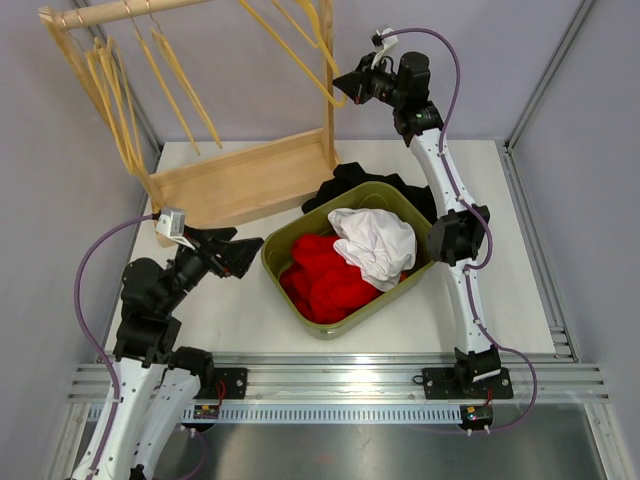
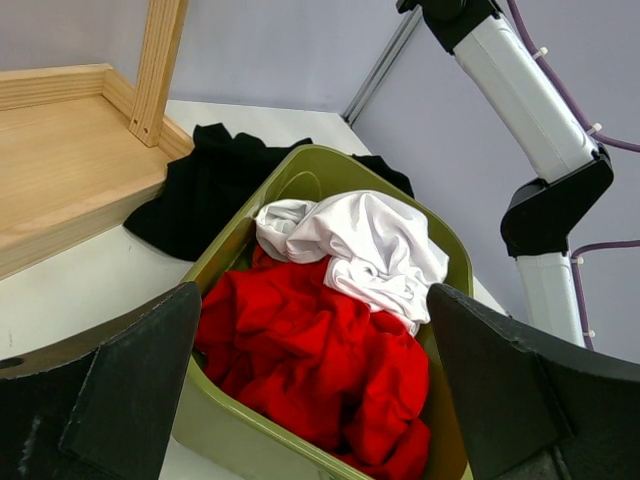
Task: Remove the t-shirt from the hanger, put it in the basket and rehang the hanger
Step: Hang the hanger back to the clothesline with the right arm
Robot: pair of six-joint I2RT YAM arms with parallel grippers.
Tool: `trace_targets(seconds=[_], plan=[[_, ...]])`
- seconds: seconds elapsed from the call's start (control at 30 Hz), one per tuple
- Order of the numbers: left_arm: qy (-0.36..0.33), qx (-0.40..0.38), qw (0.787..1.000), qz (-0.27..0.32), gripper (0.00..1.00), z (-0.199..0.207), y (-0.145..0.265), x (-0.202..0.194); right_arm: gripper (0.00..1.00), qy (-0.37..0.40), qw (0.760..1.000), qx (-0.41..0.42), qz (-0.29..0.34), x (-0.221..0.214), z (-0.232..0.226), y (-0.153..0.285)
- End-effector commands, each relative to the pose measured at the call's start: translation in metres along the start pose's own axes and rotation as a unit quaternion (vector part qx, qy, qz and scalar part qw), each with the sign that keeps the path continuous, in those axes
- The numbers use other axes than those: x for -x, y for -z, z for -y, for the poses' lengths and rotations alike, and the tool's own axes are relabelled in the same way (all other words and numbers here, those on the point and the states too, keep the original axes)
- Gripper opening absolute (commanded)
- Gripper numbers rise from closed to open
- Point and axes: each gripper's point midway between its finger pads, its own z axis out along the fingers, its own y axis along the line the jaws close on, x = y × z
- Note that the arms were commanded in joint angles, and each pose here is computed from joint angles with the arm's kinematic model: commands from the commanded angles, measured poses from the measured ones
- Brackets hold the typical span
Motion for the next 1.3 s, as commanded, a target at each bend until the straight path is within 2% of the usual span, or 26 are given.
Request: trace_targets(seconds=[0.0, 0.33, 0.5, 0.6, 0.87, 1.27], plan=[[-0.002, -0.002, 1.0, 0.019, 0.99, 0.001, 0.0, 0.006, 0.0, 0.004, 1.0, -0.006, 0.011, 0.016, -0.005, 0.003], [0.0, 0.0, 1.0, 0.018, 0.99, 0.0, 0.001, 0.004, 0.0, 0.014, 1.0, 0.008, 0.01, 0.027, -0.017, 0.008], [-0.002, 0.001, 1.0, 0.019, 0.99, 0.0, 0.002, 0.003, 0.04, 0.01, 1.0, 0.006, 0.015, 0.031, -0.017, 0.009], [0.001, 0.001, 1.0, 0.019, 0.99, 0.0, 0.003, 0.002, 0.0, 0.003, 1.0, 0.006, 0.019, 0.034, -0.018, 0.009], [0.007, -0.001, 1.0, 0.021, 0.99, -0.001, 0.003, 0.001, 0.0, -0.023, 0.999, -0.006, 0.037, 0.058, -0.026, 0.015], [0.012, -0.009, 1.0, 0.024, 0.99, 0.002, 0.002, 0.001, 0.0, -0.044, 0.998, -0.008, 0.032, 0.076, -0.04, 0.028]])
